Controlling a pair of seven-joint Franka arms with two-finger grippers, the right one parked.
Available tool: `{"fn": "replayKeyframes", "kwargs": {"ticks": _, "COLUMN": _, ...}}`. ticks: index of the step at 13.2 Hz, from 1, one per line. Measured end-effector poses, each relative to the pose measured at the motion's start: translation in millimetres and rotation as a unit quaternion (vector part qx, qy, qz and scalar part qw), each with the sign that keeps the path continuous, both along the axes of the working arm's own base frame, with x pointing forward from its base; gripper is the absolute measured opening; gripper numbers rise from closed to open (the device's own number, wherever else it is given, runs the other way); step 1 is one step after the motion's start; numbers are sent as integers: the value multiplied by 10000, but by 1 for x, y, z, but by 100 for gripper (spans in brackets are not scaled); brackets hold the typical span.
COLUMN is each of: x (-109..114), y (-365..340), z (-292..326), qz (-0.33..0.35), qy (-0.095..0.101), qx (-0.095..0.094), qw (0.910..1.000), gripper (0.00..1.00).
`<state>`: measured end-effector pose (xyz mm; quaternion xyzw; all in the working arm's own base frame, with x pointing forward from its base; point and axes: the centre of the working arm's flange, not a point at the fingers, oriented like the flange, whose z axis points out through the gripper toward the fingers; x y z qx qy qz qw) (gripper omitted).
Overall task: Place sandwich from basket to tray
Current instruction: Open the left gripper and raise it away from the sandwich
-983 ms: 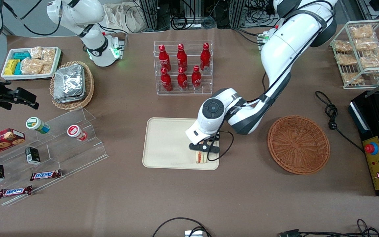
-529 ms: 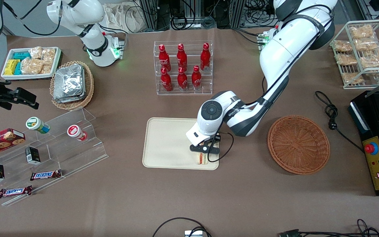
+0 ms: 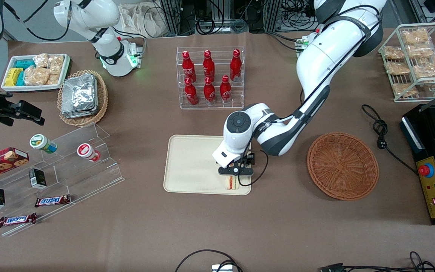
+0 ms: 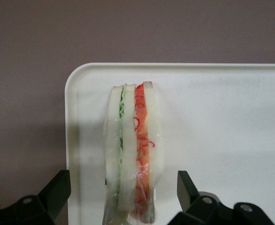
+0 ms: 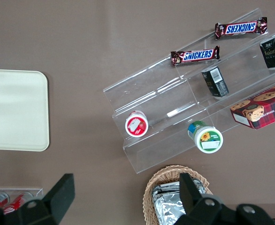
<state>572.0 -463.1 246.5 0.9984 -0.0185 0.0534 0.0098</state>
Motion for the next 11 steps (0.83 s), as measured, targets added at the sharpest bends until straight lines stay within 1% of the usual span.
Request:
{"fn": "replayKeyframes", "kwargs": {"ticks": 1, "x": 1, "y": 0, "z": 4, "qz": 79, "qy": -29, "qx": -25, "qw": 10000, "gripper": 100}}
{"fn": "replayKeyframes", "kwargs": {"ticks": 3, "x": 8, "y": 0, "z": 28, "qz": 228, "qy": -182, "qx": -83, "qw": 9995, "gripper": 100}}
{"fn": "replayKeyframes", "kwargs": {"ticks": 4, "x": 11, "y": 2, "z": 49, "qz": 325, "qy": -261, "qx": -38, "qw": 9991, "gripper": 100}}
{"fn": "replayKeyframes", "kwargs": {"ticks": 6, "x": 19, "y": 21, "z": 101, "qz": 598, "qy": -375, "qx": 158, "qw": 9974, "gripper": 100}}
{"fn": "replayKeyframes", "kwargs": {"ticks": 8, "x": 30, "y": 55, "z": 152, "qz": 896, "qy": -385, "qx": 190, "qw": 9951, "gripper": 100}}
{"fn": "replayKeyframes", "kwargs": {"ticks": 11, "x": 48, "y": 124, "z": 208, "qz": 1201, "qy": -436, "qx": 153, "qw": 9917, "gripper": 100}}
